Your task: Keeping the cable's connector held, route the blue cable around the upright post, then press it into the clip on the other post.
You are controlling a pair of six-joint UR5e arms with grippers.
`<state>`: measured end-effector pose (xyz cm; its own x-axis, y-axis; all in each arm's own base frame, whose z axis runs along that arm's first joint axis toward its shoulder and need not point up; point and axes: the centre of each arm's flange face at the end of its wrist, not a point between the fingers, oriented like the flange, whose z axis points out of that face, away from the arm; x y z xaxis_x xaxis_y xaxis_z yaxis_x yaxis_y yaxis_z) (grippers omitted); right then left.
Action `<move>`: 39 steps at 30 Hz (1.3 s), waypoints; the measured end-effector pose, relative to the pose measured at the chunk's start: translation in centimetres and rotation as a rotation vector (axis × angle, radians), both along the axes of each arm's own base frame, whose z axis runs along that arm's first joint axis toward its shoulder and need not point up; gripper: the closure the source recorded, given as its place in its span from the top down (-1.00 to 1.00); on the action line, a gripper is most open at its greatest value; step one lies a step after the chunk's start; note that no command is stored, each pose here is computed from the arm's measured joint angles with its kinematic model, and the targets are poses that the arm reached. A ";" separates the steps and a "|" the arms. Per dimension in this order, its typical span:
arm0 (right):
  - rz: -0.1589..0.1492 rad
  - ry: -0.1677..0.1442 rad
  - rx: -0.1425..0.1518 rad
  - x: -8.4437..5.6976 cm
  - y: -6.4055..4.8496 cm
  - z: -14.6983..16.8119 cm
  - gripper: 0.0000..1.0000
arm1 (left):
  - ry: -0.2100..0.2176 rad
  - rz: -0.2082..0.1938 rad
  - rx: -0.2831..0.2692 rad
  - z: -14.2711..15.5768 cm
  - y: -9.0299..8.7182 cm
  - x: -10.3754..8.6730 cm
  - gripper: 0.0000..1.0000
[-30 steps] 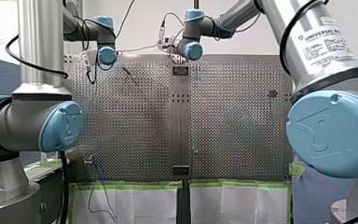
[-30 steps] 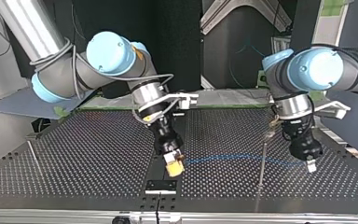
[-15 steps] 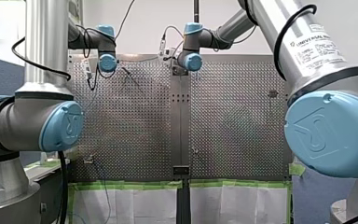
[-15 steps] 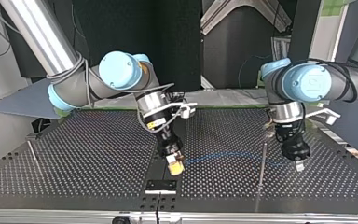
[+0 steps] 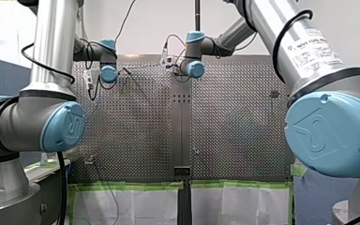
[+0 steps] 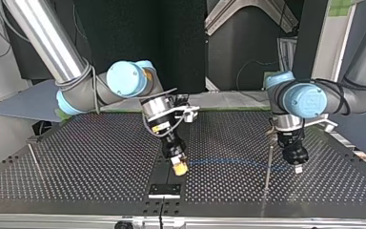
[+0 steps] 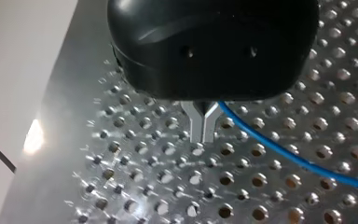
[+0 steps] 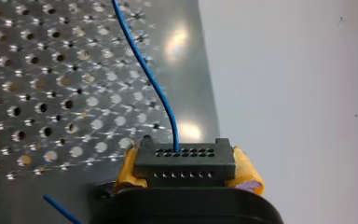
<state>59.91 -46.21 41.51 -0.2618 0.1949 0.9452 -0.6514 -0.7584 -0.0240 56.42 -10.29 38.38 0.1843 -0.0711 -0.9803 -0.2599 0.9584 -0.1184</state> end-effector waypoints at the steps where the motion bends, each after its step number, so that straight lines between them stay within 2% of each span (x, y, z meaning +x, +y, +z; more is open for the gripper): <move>1: 0.001 0.004 0.002 0.1 0.0 -0.3 -1.00 | 0.000 -0.001 -0.002 -0.1 0.1 0.1 -1.00; 10: 0.008 0.051 0.018 0.9 0.1 -2.6 -1.00 | 0.000 -0.051 -0.062 -2.3 -0.2 1.3 -1.00; 16: 0.003 0.104 0.044 0.9 0.6 -4.1 -1.00 | -0.021 -0.076 -0.108 -2.4 -0.6 1.6 -1.00; 22: -0.006 0.144 0.082 0.5 1.1 -6.9 -1.00 | -0.066 -0.146 -0.155 -2.0 -1.4 1.9 -1.00; 27: -0.010 0.168 0.098 0.2 1.4 -8.3 -1.00 | -0.049 -0.196 -0.203 -2.3 -1.9 1.8 -1.00; 29: -0.010 0.174 0.101 0.2 1.6 -8.7 -1.00 | -0.036 -0.197 -0.225 -2.5 -1.9 1.6 -0.61; 30: -0.009 0.177 0.102 0.2 1.6 -8.9 -1.00 | -0.030 -0.193 -0.234 -2.6 -1.8 1.5 -0.61; 31: -0.008 0.179 0.103 0.3 1.7 -9.0 -1.00 | -0.024 -0.189 -0.245 -2.7 -1.8 1.4 -0.32; 32: -0.007 0.183 0.105 0.3 1.8 -9.2 -1.00 | -0.015 -0.184 -0.259 -2.8 -1.8 1.3 -0.22; 33: -0.007 0.186 0.106 0.4 1.8 -9.4 -1.00 | -0.009 -0.182 -0.268 -2.9 -1.8 1.2 -0.22; 34: -0.007 0.189 0.108 0.4 1.9 -9.6 -1.00 | -0.002 -0.180 -0.277 -3.0 -1.8 1.2 -0.11; 35: -0.007 0.194 0.111 0.5 2.0 -10.0 -1.00 | 0.007 -0.178 -0.289 -3.1 -1.8 1.1 0.10; 36: -0.007 0.198 0.114 0.6 2.0 -10.3 -1.00 | 0.014 -0.179 -0.299 -3.2 -1.8 1.0 0.10; 37: -0.007 0.203 0.117 0.6 2.0 -10.7 -1.00 | 0.021 -0.180 -0.308 -3.3 -1.8 0.9 0.27; 38: -0.008 0.209 0.122 0.7 2.1 -11.3 -1.00 | 0.031 -0.184 -0.317 -3.5 -1.9 0.8 0.53; 39: -0.010 0.215 0.127 0.7 2.1 -11.8 -1.00 | 0.037 -0.188 -0.321 -3.5 -1.9 0.7 0.53</move>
<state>60.59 -44.15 29.75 -0.0508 0.0727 0.9961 -0.6590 -0.7518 0.0212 57.17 -12.22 34.87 0.1033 -0.4053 -0.9084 -0.0924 0.9054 -0.4144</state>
